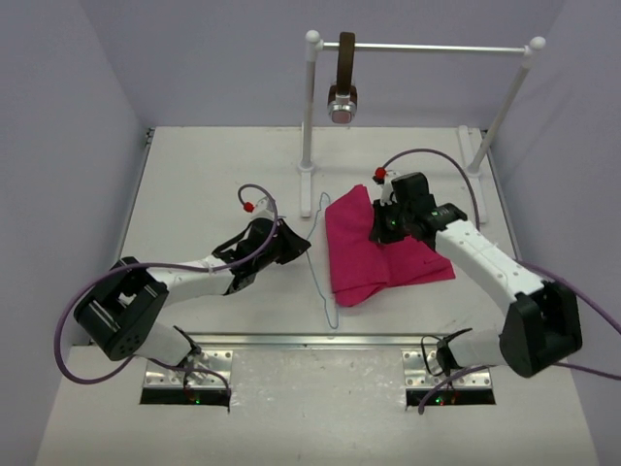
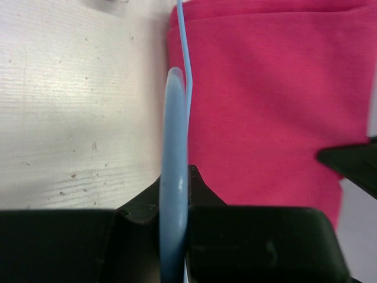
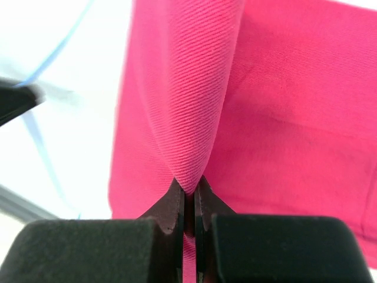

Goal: Place the trousers on the hanger

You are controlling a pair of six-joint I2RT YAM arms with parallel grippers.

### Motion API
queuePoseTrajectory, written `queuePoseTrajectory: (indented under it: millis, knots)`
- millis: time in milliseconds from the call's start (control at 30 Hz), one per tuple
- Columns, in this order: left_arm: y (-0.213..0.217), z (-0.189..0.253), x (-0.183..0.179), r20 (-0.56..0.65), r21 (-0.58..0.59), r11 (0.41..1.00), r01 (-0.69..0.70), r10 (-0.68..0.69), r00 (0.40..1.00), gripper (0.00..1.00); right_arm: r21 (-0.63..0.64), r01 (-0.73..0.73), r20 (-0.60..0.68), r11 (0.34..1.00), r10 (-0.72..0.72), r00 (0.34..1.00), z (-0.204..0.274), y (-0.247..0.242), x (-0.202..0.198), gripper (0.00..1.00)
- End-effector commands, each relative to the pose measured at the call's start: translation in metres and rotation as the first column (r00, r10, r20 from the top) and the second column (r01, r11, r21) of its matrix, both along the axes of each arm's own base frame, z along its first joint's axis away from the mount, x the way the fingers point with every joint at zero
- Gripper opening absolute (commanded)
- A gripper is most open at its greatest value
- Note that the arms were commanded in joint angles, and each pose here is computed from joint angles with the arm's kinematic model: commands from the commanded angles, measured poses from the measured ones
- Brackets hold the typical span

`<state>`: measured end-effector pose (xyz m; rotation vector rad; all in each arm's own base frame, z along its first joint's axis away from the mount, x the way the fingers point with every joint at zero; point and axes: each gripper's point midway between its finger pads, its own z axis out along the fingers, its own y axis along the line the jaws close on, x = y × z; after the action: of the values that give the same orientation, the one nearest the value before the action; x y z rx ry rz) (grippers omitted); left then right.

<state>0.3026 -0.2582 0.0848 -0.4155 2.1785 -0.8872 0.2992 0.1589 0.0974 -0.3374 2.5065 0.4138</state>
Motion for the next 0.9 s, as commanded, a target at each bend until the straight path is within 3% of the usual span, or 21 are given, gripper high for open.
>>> queuePoseTrajectory:
  millis: [0,133,200,300,467,600,667,733,867]
  knots:
    - [0.023,-0.003,0.004,0.01,0.114,0.992,-0.059,0.059,0.998,0.0,0.061,0.022,0.117,0.998,-0.029,0.993,0.066,-0.004,-0.004,0.0]
    - [0.026,-0.007,0.007,0.008,0.124,0.99,-0.069,0.069,0.998,0.0,0.096,0.036,0.201,0.995,-0.055,0.978,0.112,-0.008,-0.008,0.0]
    - [0.026,-0.008,0.008,0.007,0.137,0.988,-0.068,0.067,0.998,0.0,0.038,0.086,0.243,0.996,-0.093,0.965,0.126,-0.024,-0.003,0.0]
    - [0.03,-0.01,0.01,0.001,0.151,0.985,-0.082,0.083,0.997,0.0,-0.002,0.113,0.235,0.994,-0.109,0.966,0.135,-0.038,-0.003,0.0]
    - [0.045,-0.018,0.014,-0.022,0.181,0.977,-0.11,0.116,0.993,0.0,0.088,0.058,0.264,0.994,-0.08,0.961,0.175,-0.024,-0.002,0.0]
    - [0.051,-0.015,0.016,-0.014,0.187,0.975,-0.118,0.123,0.992,0.0,0.009,0.101,0.289,0.995,-0.099,0.952,0.196,-0.037,0.01,0.0]
    - [0.05,-0.012,0.016,-0.009,0.185,0.977,-0.11,0.113,0.993,0.0,-0.042,0.12,0.257,0.992,-0.105,0.961,0.181,-0.043,0.014,0.0]
    - [0.046,-0.009,0.016,-0.008,0.172,0.98,-0.095,0.098,0.995,0.0,-0.15,0.157,0.168,0.976,-0.131,0.977,0.134,-0.057,0.017,0.0]
    - [0.043,-0.001,0.015,0.004,0.165,0.984,-0.074,0.074,0.997,0.0,-0.233,0.307,0.129,0.923,-0.284,0.95,0.085,-0.096,0.028,0.0]
